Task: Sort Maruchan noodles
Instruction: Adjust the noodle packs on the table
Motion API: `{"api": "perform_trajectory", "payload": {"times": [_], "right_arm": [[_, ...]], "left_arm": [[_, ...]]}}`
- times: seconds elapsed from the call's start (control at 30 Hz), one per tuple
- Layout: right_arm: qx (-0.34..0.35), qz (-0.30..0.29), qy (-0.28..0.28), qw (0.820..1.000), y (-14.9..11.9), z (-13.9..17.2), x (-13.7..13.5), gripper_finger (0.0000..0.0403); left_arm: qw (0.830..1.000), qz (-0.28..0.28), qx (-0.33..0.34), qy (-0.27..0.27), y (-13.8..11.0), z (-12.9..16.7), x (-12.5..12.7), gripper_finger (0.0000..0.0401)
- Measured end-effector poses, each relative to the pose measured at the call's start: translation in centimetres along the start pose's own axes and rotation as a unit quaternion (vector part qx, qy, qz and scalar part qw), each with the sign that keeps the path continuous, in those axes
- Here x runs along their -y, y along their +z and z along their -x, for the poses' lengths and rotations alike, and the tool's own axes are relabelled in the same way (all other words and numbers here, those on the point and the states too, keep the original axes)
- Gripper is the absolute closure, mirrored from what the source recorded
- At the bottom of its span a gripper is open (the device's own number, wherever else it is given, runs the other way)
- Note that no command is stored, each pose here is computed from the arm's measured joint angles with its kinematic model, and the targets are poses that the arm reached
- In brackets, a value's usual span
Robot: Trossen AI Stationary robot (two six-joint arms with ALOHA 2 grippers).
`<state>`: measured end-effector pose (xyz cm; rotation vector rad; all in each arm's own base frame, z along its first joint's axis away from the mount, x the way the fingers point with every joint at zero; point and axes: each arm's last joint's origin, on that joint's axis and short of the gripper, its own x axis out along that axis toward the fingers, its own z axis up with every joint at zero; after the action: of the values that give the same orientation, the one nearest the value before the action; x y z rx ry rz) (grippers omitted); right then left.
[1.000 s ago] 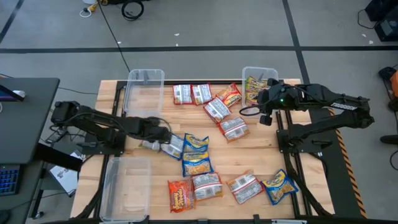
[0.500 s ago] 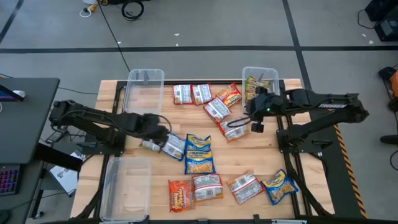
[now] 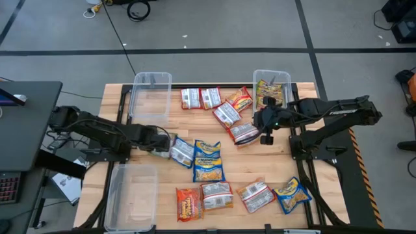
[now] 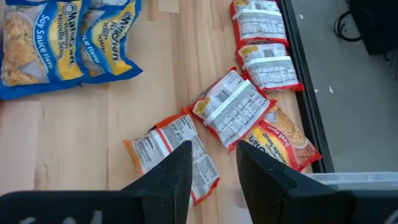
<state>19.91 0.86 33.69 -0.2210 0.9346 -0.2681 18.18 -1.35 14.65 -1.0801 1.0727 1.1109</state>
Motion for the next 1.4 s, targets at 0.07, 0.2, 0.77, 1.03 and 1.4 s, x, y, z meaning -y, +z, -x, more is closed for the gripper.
{"api": "perform_trajectory", "payload": {"times": [0.07,0.2,0.77,1.03,1.4], "right_arm": [[0.000,-0.007,0.002,1.000,0.0,0.0,-0.1,0.0273],[-0.011,-0.017,0.015,1.000,0.3,-0.8,-0.5,0.0273],[0.073,-0.094,0.083,0.989,6.4,-11.3,-8.2,0.0273],[0.025,-0.035,0.073,0.996,5.7,-16.1,-10.2,0.0273],[-0.082,0.009,0.063,0.995,3.0,-21.0,-12.0,0.0273]], "left_arm": [[0.999,-0.006,-0.004,-0.041,-0.1,0.0,0.9,0.0221],[0.982,-0.057,0.001,-0.183,-0.2,0.9,4.0,0.0221],[0.853,-0.157,0.062,-0.494,0.5,7.3,7.1,0.0221],[0.822,-0.133,0.156,-0.532,1.5,11.1,4.8,0.0221],[0.815,-0.150,0.239,-0.506,1.9,11.6,4.3,0.0221]]}}
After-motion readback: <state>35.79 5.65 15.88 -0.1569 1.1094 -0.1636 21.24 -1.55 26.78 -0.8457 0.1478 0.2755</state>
